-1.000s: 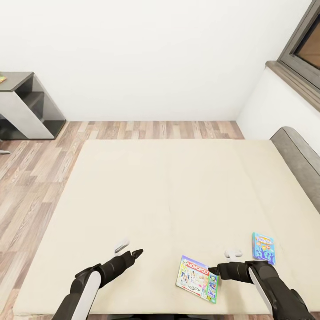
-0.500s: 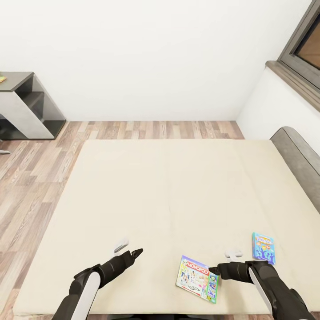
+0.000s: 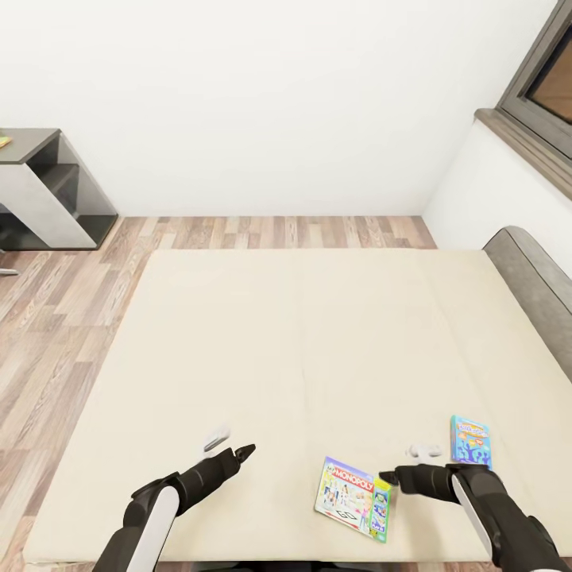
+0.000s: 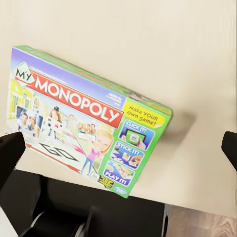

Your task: Put all the toys in the child's room - the three board games (two on the bed and one on the table), the two jigsaw puzzles on the table, and the tennis ball on the table - inside the toy box on the table in the child's room.

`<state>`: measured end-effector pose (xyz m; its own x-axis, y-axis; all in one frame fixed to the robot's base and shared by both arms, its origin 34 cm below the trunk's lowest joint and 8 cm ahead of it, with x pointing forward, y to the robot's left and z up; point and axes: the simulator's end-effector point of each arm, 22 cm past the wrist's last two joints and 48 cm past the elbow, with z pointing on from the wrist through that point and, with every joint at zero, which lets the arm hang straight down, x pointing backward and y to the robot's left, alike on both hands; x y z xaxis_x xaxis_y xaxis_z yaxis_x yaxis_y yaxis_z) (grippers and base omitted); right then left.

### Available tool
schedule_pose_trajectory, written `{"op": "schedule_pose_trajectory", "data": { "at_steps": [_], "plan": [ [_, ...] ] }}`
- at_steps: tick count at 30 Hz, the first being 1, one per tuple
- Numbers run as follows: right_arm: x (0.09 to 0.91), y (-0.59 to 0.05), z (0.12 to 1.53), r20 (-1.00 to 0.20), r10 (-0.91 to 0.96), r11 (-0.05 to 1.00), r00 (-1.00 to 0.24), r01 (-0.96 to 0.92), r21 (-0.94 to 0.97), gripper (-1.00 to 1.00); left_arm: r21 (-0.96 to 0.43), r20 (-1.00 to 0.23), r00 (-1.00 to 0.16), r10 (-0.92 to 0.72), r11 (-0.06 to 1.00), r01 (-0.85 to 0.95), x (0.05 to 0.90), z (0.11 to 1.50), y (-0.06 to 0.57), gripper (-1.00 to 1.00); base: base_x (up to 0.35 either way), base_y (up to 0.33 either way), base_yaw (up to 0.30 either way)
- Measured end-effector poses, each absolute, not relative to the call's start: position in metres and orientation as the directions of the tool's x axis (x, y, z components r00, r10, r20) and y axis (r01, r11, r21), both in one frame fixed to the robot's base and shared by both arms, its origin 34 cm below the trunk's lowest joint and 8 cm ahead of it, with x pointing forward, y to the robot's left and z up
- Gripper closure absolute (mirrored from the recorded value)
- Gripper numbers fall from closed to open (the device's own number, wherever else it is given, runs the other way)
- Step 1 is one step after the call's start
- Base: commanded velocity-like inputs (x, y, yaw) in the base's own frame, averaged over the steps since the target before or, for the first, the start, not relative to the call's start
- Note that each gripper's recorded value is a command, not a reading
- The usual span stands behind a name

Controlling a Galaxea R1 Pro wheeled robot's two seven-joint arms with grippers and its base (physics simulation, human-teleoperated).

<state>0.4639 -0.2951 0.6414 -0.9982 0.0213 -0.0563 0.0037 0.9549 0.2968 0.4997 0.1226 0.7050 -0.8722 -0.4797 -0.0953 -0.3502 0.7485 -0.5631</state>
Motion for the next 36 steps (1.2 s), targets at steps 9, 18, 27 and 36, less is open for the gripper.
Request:
{"op": "schedule_pose_trajectory", "data": {
  "at_steps": [9,18,27,36],
  "plan": [
    [0.466,-0.297,0.642,-0.06,0.042,0.954,-0.997,0.022,0.3,-1.0,-0.567,-0.103,-0.871,-0.481,0.748,-0.346,0.502,0.708,0.123,-1.0,0.0,0.0,0.0],
    [0.465,-0.297,0.64,-0.058,0.049,0.954,-0.997,0.03,0.298,-1.0,-0.576,-0.124,-0.867,-0.484,0.746,-0.334,0.504,0.718,0.124,-1.0,0.0,0.0,0.0],
    [0.462,-0.297,0.638,-0.049,0.05,0.955,-0.998,0.034,0.296,-1.0,-0.581,-0.132,-0.865,-0.484,0.745,-0.329,0.504,0.723,0.124,-1.0,0.0,0.0,0.0],
    [0.458,-0.297,0.634,-0.053,0.05,0.954,-0.997,0.032,0.297,-1.0,-0.587,-0.142,-0.863,-0.484,0.743,-0.32,0.507,0.729,0.123,-1.0,0.0,0.0,0.0]
  ]
}}
